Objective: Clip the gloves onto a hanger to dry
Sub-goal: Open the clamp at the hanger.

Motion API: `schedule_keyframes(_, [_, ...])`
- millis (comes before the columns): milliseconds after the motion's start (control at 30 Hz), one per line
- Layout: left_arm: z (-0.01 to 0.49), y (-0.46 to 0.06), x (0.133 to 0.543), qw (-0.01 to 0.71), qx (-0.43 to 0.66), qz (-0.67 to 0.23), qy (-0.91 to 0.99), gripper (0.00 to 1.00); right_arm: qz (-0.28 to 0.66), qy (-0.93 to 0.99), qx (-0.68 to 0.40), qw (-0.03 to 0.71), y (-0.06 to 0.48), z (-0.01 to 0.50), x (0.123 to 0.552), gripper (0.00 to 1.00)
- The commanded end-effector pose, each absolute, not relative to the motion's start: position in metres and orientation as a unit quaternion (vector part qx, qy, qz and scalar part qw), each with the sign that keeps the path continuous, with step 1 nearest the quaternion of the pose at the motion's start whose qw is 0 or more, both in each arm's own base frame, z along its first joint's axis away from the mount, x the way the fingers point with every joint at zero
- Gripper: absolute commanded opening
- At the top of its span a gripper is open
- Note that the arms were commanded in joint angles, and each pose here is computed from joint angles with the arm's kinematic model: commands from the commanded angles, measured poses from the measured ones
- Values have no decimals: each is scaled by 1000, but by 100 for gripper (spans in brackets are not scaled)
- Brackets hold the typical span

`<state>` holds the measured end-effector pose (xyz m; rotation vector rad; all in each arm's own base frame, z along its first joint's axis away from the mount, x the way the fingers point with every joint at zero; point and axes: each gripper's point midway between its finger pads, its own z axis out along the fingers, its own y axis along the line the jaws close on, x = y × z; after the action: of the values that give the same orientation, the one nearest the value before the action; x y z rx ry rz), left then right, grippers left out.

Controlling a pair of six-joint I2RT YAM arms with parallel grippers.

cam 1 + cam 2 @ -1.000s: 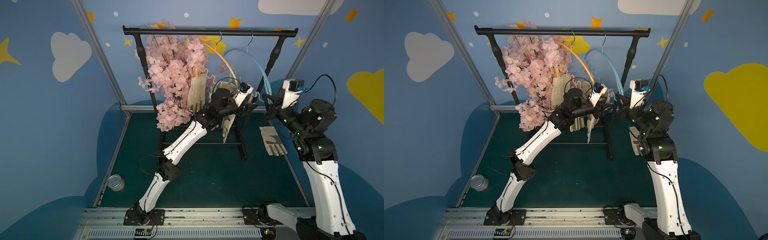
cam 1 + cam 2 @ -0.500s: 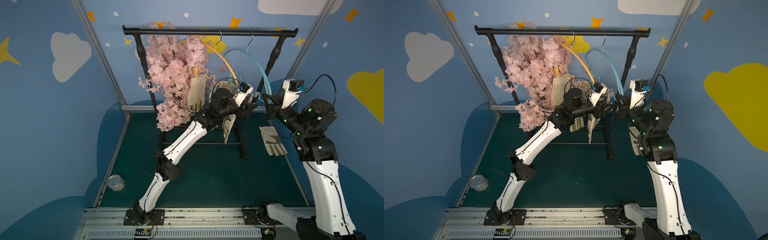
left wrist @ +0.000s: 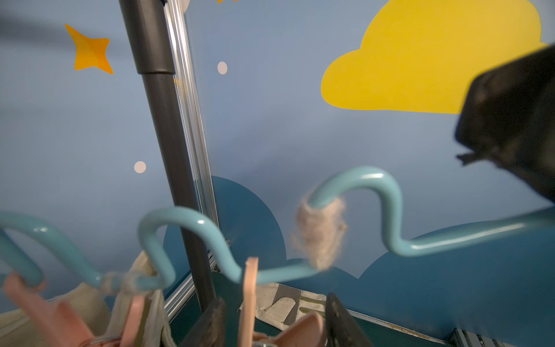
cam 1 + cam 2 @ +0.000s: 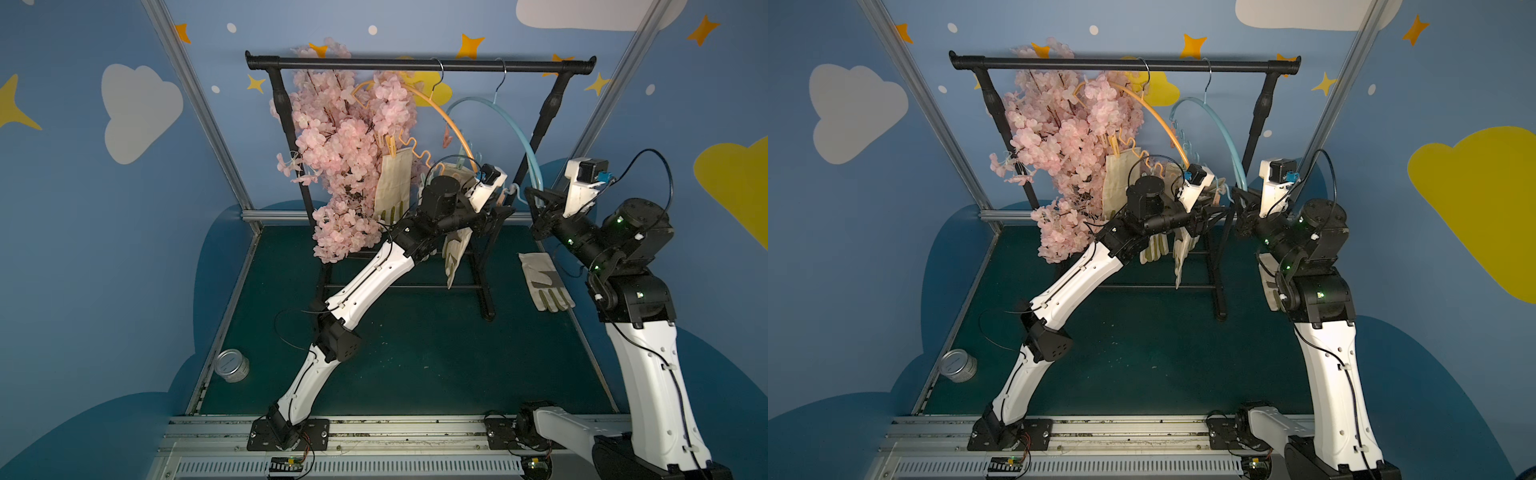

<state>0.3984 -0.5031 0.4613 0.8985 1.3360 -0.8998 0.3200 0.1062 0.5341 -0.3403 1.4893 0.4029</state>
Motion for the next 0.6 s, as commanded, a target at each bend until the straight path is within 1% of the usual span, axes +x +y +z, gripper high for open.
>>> schedule_keyframes(0, [510, -485, 382, 642, 382, -390, 539, 53, 188, 658, -157, 712, 109, 543, 315, 0])
schedule_keyframes(133, [509, -485, 383, 642, 382, -388, 539, 53, 189, 658, -158, 711, 110, 543, 315, 0])
schedule_keyframes(233, [508, -486, 383, 641, 383, -389, 540, 49, 190, 659, -159, 710, 110, 542, 316, 0])
schedule_keyframes(267, [509, -486, 382, 641, 383, -389, 540, 49, 190, 659, -159, 710, 110, 542, 315, 0])
schedule_keyframes(333, [510, -485, 382, 643, 382, -387, 540, 53, 190, 660, -158, 709, 110, 540, 316, 0])
schedule_keyframes(433, [512, -484, 381, 644, 383, -387, 538, 53, 190, 662, -158, 708, 110, 539, 317, 0])
schedule_keyframes(533, [511, -484, 382, 643, 383, -385, 540, 51, 190, 661, -158, 708, 111, 539, 317, 0])
schedule_keyframes(567, [511, -484, 381, 644, 384, -385, 539, 47, 190, 661, -158, 708, 111, 539, 317, 0])
